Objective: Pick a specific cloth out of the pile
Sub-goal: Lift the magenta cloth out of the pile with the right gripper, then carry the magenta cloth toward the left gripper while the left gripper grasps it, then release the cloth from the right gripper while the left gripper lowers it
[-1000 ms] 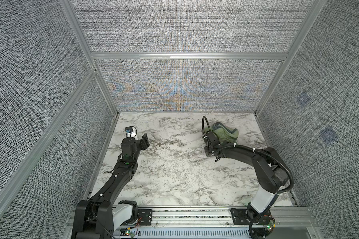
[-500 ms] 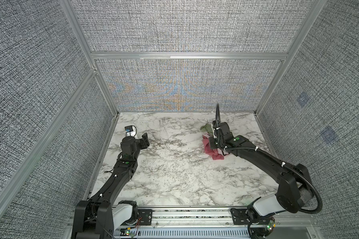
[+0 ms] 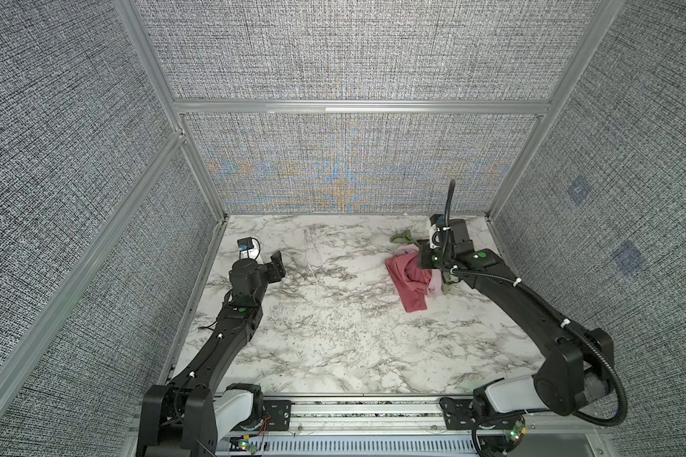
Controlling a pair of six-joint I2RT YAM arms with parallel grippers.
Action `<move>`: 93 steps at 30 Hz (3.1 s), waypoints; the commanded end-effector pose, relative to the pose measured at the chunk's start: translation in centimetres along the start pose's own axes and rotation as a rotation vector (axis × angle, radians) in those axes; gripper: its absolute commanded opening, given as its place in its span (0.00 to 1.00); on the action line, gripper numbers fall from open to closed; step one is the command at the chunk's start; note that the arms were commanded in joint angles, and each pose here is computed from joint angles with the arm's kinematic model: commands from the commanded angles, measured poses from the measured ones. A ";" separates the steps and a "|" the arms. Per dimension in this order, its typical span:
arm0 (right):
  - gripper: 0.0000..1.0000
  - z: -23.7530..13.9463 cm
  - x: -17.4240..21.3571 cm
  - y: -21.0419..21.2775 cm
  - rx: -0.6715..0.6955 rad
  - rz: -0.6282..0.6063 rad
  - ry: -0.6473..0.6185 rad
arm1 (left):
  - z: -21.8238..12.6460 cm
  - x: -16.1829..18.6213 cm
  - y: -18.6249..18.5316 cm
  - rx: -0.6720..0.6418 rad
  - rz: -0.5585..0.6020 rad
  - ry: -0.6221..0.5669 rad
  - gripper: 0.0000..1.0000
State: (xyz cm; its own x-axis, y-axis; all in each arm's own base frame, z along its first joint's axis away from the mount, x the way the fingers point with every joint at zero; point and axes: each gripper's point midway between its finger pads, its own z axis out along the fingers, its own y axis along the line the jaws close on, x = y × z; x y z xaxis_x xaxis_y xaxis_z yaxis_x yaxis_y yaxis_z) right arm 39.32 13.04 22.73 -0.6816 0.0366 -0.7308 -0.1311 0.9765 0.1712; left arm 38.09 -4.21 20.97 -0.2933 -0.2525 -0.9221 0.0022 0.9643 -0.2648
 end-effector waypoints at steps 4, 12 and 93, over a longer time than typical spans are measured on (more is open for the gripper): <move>0.00 -2.7 -3.7 1.9 -0.152 0.041 -0.112 | -0.2 0.0 -0.2 0.008 -0.002 0.004 0.74; 0.00 -6.0 -6.6 4.3 -0.304 0.038 -0.183 | -0.6 -0.5 -0.2 0.007 -0.003 -0.005 0.74; 0.56 8.3 -3.2 21.0 -0.952 0.172 -0.034 | -9.5 12.4 2.9 -0.196 -0.158 0.702 0.68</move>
State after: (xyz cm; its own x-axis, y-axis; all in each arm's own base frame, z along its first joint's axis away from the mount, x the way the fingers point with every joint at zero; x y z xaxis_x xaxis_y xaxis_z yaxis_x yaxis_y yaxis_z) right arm 44.74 35.04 20.24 -0.7617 0.1295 -0.6348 -0.5194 0.4637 0.7178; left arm 27.84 -3.12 13.27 -0.7494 -0.3173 -0.5812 -0.2095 0.9463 -0.2464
